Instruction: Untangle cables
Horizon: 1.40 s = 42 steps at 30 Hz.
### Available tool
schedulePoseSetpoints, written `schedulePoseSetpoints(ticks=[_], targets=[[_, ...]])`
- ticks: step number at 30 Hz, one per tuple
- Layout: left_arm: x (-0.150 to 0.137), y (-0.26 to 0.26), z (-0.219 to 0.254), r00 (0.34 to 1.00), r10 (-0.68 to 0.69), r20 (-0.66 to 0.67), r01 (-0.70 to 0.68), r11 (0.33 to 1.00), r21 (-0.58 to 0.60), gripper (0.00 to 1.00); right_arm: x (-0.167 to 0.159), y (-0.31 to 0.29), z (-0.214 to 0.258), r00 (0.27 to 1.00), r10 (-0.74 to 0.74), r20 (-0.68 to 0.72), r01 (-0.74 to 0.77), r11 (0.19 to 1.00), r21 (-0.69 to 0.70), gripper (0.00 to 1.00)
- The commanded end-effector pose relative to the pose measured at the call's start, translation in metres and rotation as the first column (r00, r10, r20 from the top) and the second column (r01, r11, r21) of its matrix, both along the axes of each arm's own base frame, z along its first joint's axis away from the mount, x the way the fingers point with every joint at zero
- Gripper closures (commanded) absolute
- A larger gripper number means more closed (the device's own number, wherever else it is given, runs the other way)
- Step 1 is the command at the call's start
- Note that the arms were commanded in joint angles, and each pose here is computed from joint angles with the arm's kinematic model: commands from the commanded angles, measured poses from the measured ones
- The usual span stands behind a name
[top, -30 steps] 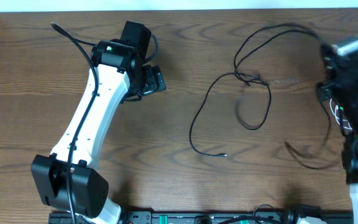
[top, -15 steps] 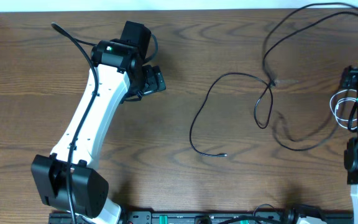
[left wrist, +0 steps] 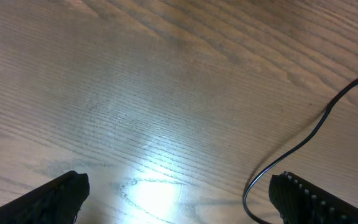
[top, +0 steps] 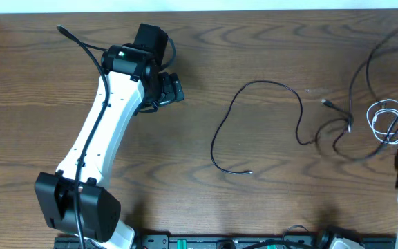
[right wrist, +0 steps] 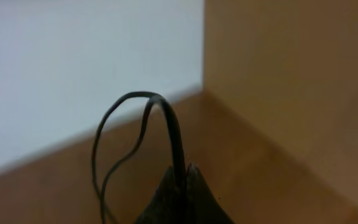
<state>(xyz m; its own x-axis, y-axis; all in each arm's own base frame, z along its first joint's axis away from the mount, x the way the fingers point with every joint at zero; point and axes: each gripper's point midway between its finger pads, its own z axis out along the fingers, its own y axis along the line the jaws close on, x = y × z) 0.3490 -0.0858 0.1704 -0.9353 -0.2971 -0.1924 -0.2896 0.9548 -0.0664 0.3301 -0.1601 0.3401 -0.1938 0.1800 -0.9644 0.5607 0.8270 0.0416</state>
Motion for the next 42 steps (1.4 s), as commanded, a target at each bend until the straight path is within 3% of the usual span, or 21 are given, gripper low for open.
schedulePoseSetpoints(ticks=[1,10,12,14,16,20,25,31,36,40,42], targets=[[0.001,0.005,0.005,1.0,-0.001,0.016,0.001,1.0,0.015,0.02,0.001,-0.026,-0.044,0.989,-0.078,-0.123,0.087,0.993,0.075,0.99],[0.001,0.005,0.005,1.0,-0.001,0.016,0.001,1.0,0.015,0.02,0.002,-0.07,-0.138,0.926,-0.111,-0.361,0.19,0.963,0.19,0.99],[0.001,0.005,0.005,1.0,-0.001,0.016,0.001,1.0,0.015,0.02,0.0,-0.071,-0.15,0.911,-0.103,-0.4,0.194,0.961,0.195,0.79],[0.001,0.005,0.005,1.0,-0.001,0.016,0.001,1.0,0.015,0.02,-0.001,-0.071,-0.155,0.903,-0.096,-0.42,0.195,0.961,0.198,0.33],[0.001,0.005,0.005,1.0,-0.001,0.016,0.0,1.0,0.015,0.02,-0.001,-0.071,-0.156,0.902,-0.095,-0.421,0.194,0.961,0.198,0.02],[0.001,0.005,0.005,1.0,-0.001,0.016,0.001,1.0,0.015,0.02,0.002,-0.056,-0.164,0.902,-0.016,-0.431,0.14,0.956,0.258,0.01],[0.001,0.005,0.005,1.0,-0.001,0.016,0.001,1.0,0.015,0.02,0.007,0.009,-0.185,0.884,0.247,-0.397,-0.004,0.854,0.521,0.01],[0.001,0.005,0.005,1.0,-0.001,0.016,0.001,1.0,0.015,0.02,-0.009,0.072,-0.207,0.781,0.411,-0.471,-0.026,0.775,0.632,0.01],[0.001,0.005,0.005,1.0,-0.001,0.016,0.0,1.0,0.015,0.02,-0.024,0.1,-0.219,0.702,0.471,-0.534,-0.019,0.762,0.647,0.01],[0.001,0.005,0.005,1.0,-0.001,0.016,0.0,1.0,0.015,0.02,-0.029,0.099,-0.234,0.706,0.439,-0.556,0.022,0.77,0.637,0.18],[0.001,0.005,0.005,1.0,-0.001,0.016,0.001,1.0,0.015,0.02,-0.03,0.1,-0.242,0.712,0.432,-0.554,0.038,0.764,0.644,0.2]])
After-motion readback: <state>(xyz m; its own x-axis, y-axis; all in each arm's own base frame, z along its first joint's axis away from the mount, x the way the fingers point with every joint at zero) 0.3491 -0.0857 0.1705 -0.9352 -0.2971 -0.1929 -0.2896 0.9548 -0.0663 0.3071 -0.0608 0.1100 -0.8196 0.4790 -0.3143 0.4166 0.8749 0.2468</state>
